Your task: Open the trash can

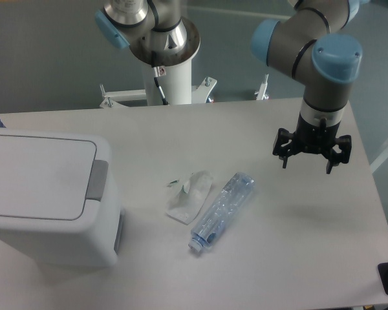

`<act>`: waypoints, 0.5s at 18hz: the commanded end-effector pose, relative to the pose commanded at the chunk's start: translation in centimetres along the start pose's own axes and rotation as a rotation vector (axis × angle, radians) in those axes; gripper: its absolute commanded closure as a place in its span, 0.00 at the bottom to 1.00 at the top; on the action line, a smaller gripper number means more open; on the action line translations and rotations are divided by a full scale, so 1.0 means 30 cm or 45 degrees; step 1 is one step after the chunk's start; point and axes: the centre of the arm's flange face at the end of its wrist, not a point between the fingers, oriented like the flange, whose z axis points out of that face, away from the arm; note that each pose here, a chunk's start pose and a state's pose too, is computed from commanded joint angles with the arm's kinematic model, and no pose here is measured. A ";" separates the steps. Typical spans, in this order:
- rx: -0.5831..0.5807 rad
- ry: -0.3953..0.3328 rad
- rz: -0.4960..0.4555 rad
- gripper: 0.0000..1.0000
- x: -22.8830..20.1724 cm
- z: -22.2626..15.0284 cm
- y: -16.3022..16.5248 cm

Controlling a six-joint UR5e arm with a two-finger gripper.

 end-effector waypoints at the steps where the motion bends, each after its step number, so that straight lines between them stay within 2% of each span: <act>1: 0.010 0.000 -0.003 0.00 0.001 -0.005 -0.006; 4: 0.119 0.038 -0.097 0.00 0.028 -0.055 -0.077; 6: 0.211 0.068 -0.239 0.00 0.050 -0.119 -0.149; 9: 0.352 0.157 -0.403 0.00 0.173 -0.233 -0.274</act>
